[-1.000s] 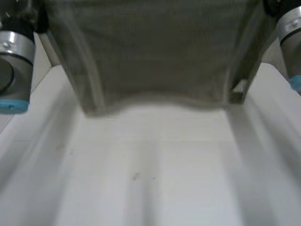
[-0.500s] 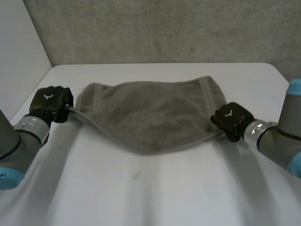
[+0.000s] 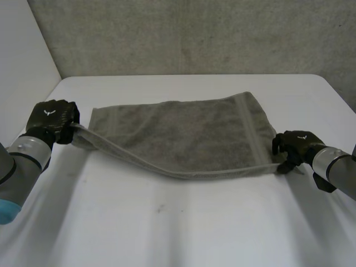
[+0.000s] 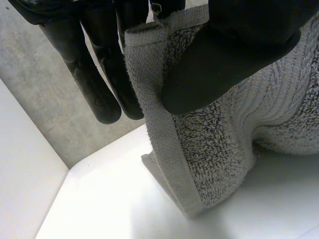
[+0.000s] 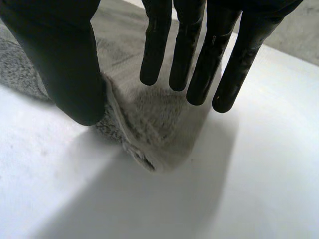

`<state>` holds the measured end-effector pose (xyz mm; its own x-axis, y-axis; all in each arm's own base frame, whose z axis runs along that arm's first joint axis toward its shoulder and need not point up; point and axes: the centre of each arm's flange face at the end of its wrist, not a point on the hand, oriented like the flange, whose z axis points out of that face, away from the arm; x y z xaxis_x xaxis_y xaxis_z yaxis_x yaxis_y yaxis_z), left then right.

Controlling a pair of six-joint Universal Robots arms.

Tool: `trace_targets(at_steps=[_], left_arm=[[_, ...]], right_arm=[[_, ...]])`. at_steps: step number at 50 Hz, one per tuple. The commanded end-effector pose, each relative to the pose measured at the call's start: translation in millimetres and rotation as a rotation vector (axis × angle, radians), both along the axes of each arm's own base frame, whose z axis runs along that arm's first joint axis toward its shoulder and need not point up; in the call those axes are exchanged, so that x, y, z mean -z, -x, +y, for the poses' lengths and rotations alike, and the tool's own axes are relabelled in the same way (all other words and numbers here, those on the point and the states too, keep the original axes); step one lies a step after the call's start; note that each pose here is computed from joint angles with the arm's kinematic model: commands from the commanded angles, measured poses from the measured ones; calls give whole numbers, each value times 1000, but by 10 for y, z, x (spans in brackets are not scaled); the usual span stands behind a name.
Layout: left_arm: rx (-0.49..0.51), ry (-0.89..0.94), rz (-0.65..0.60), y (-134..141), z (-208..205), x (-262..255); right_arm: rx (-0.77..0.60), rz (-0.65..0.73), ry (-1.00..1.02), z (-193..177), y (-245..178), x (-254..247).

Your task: Fold the towel.

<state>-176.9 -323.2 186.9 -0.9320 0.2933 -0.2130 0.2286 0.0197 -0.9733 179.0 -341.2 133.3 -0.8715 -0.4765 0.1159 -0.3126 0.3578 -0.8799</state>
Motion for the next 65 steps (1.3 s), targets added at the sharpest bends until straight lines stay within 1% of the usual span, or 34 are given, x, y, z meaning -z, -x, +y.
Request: trace_targets(at_steps=[1,6,9,11,12,14,17,19,20,22,23,25,27,29,31,32,34,35,36,37,39,40,42,43,44,45,47,48,49,55,61,65], left_arm=[[3,-2,0,10,7,5],[8,-11,-6,23,35,17],[10,-36,-15,22,96,7],[12,-75,-20,14,199,-24],[12,-76,-20,14,200,-24],[4,-113,-24,-24,306,-91],[-2,-135,-27,-48,369,-136],[-30,-184,-49,-155,501,-225],[-30,-184,-49,-155,502,-225],[-37,-229,-87,-225,695,-334],[-37,-229,-87,-225,696,-335],[-26,-238,-111,-239,852,-441],[-12,-231,-107,-233,885,-479],[-1,-221,-102,-233,882,-500],[16,-203,-94,-236,829,-518],[16,-203,-94,-236,829,-518],[28,-203,-90,-226,684,-422],[28,-203,-90,-226,683,-421],[30,-196,-91,-210,553,-346],[30,-196,-91,-209,552,-345],[47,-166,-100,-147,301,-237],[47,-166,-100,-147,300,-236],[77,-137,-104,8,100,-168],[77,-136,-104,9,99,-167],[68,-137,-110,57,-10,-101],[68,-137,-110,58,-11,-100],[21,-154,-124,90,-222,43],[21,-154,-124,91,-223,44],[4,-163,-134,112,-298,122],[11,-156,-151,279,-494,317],[-14,-117,-150,307,-668,413],[-17,-111,-151,331,-708,459]], right_arm=[[13,14,-35,-10,51,107],[26,17,-27,-18,108,36],[20,25,-30,50,153,-104],[-24,65,-11,147,219,-301],[-24,65,-11,147,220,-302],[-86,130,-34,306,300,-473],[-116,165,-60,402,338,-566],[-152,228,-105,590,435,-801],[-152,229,-105,591,436,-802],[-181,283,-145,774,520,-999],[-181,283,-145,775,520,-1000],[-221,344,-147,885,560,-1144],[-232,364,-118,878,562,-1191],[-236,373,-87,850,551,-1228],[-191,356,-15,710,570,-1306],[-191,356,-14,709,570,-1306],[-151,306,16,478,558,-1235],[-151,306,17,477,558,-1234],[-169,290,34,362,449,-1169],[-169,290,34,361,448,-1169],[-210,274,66,186,170,-1049],[-210,274,67,186,169,-1049],[-194,302,71,22,20,-892],[-194,302,71,22,19,-891],[-183,320,79,-55,-42,-805],[-183,320,79,-56,-42,-804],[-175,331,141,-232,-171,-664],[-175,331,142,-233,-172,-664],[-175,327,182,-312,-235,-599],[-137,324,311,-596,-337,-398],[-106,336,366,-747,-419,-286],[-103,336,383,-809,-441,-242]])
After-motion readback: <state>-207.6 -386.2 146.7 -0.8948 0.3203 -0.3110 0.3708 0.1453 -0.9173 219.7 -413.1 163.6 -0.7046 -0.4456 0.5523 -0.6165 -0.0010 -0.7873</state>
